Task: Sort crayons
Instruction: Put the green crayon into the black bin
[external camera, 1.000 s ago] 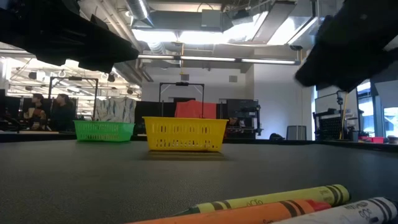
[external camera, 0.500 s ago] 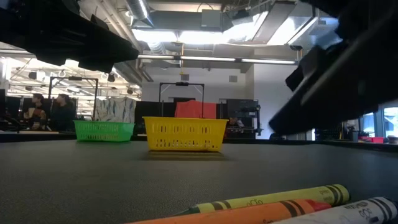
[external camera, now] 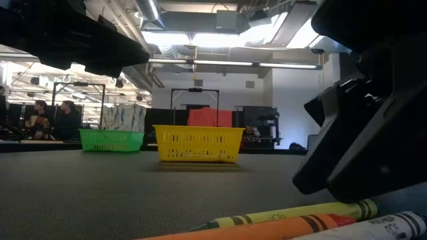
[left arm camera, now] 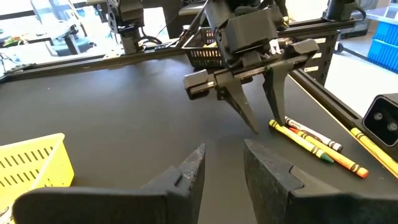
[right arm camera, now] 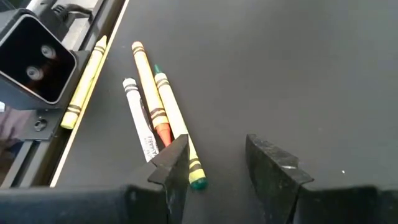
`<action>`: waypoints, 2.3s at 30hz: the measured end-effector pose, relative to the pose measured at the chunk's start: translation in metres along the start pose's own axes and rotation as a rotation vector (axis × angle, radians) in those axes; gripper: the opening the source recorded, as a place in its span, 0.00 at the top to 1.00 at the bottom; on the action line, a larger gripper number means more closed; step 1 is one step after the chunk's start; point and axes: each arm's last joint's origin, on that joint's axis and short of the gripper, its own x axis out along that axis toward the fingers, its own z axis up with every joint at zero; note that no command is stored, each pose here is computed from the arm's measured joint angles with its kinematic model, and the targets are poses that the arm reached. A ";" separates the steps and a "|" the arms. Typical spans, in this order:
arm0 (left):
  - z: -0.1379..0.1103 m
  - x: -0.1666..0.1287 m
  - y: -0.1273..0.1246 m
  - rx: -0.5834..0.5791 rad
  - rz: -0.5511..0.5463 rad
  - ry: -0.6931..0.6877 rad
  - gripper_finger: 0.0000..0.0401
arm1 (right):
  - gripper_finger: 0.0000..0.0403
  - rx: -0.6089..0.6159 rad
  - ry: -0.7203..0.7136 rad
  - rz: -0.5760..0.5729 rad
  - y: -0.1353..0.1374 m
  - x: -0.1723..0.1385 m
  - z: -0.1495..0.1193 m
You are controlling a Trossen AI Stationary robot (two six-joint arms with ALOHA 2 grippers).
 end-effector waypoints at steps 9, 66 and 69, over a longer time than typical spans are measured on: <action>0.000 0.000 0.000 0.000 0.000 0.000 0.77 | 0.61 -0.002 0.008 0.008 0.000 0.000 -0.001; 0.000 0.000 0.000 -0.001 -0.003 0.000 0.77 | 0.96 0.061 0.106 -0.078 -0.007 -0.044 0.019; 0.000 0.000 0.000 -0.001 -0.003 -0.001 0.77 | 0.96 0.080 0.124 -0.084 -0.009 -0.053 0.023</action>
